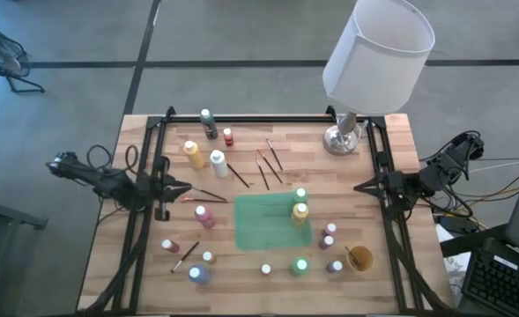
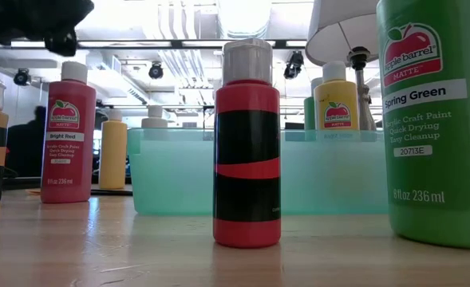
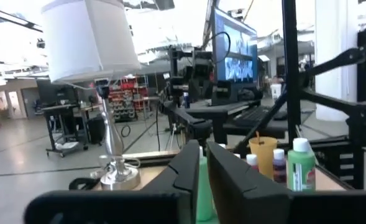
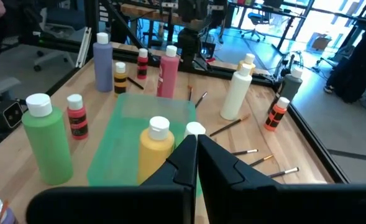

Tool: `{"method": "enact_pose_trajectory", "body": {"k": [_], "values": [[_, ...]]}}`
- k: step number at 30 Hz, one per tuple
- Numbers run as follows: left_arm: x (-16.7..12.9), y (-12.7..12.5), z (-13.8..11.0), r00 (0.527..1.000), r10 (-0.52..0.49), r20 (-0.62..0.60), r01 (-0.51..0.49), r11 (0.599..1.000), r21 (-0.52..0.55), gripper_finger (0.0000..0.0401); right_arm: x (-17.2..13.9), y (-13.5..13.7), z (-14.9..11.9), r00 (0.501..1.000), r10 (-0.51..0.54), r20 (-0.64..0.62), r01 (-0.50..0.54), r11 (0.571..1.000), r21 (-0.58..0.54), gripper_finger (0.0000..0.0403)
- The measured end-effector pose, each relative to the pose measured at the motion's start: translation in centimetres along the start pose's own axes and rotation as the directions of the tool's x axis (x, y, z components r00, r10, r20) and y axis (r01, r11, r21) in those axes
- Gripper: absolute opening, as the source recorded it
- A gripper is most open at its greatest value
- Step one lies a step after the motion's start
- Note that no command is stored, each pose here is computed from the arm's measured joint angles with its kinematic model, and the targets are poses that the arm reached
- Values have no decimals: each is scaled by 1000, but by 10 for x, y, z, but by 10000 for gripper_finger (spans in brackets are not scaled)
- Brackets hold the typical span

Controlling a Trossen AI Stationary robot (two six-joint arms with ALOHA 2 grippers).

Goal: Pick & Place Paint Supplies
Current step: Put the light pink paint bottle into the green bin

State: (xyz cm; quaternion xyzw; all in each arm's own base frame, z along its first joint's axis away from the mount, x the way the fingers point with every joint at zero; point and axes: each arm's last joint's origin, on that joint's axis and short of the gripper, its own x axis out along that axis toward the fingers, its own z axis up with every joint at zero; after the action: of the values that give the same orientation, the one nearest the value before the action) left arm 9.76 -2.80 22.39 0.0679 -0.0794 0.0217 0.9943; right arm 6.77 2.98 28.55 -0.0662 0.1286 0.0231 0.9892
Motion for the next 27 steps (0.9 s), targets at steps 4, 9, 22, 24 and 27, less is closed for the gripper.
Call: {"method": "enact_pose_trajectory", "body": {"k": [4,9,22,24,27], "values": [[1,4,22,996,-16,-85,13,999,-37,105,0,0,0,1000,0,0,0,1000,0,9],[4,7,40,979,-33,-201,20,997,-70,175,0,0,0,1000,0,0,0,1000,0,9],[18,-7,34,869,-220,-444,147,970,-193,197,0,0,0,1000,0,0,0,1000,0,8],[21,-10,28,843,-219,-492,148,972,-180,197,0,0,0,1000,0,0,0,1000,0,8],[25,-12,27,815,-218,-537,143,974,-179,197,0,0,0,1000,0,0,0,1000,0,9]]}}
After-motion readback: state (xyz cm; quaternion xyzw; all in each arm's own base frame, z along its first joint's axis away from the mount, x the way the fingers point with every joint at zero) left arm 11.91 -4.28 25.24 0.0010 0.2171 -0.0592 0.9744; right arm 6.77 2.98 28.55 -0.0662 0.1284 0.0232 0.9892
